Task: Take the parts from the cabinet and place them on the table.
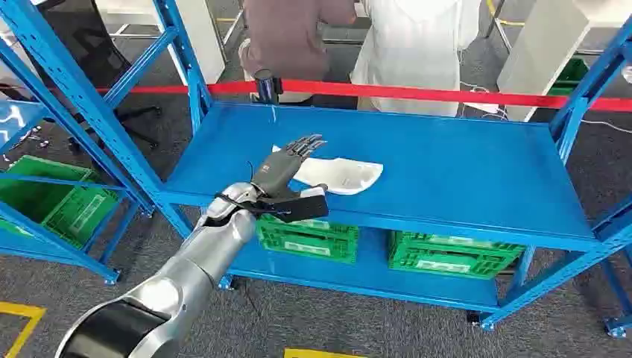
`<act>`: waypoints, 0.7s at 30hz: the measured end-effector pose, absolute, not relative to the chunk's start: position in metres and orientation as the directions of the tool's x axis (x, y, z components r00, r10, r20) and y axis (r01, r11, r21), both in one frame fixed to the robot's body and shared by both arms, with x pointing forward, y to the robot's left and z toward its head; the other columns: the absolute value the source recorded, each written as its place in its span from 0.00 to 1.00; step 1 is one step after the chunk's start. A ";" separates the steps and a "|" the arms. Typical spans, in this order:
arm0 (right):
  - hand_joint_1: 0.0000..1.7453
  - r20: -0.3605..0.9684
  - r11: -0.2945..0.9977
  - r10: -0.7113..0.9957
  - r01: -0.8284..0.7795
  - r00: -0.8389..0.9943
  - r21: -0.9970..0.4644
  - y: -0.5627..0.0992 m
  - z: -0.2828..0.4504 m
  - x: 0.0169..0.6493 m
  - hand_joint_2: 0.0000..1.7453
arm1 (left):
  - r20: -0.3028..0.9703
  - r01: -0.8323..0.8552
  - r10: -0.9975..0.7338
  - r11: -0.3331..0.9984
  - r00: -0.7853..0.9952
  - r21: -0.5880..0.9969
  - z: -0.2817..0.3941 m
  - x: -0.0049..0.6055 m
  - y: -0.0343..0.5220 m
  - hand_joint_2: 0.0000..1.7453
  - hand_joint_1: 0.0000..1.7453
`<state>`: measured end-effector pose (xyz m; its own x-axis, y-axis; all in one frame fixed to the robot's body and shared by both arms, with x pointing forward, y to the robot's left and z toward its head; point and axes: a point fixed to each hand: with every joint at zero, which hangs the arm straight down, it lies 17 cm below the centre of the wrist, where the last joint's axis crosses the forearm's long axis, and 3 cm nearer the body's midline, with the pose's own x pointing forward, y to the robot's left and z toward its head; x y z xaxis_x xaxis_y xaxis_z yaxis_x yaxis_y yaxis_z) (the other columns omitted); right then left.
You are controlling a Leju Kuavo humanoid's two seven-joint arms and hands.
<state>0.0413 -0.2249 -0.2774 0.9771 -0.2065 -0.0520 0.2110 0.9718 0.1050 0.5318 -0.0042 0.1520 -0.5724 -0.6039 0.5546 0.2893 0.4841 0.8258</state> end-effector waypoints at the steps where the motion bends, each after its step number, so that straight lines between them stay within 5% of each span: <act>1: 0.00 -0.053 0.972 -0.207 0.211 0.977 0.105 -0.225 -0.277 0.041 0.00 | 0.555 0.290 -0.604 0.484 -0.572 0.826 0.152 0.532 -0.004 0.00 0.00; 21: 0.00 -0.054 0.965 -0.240 0.244 0.969 0.096 -0.227 -0.278 0.043 0.00 | 0.675 0.460 -0.481 0.497 -0.560 0.736 0.153 0.503 -0.053 0.00 0.00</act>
<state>0.0427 -0.2265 -0.2778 0.9693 -0.2399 -0.0543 0.2442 0.9649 0.0965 0.5032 -0.0527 0.1533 -0.5596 -0.4811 0.6748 0.4597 0.4973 0.7358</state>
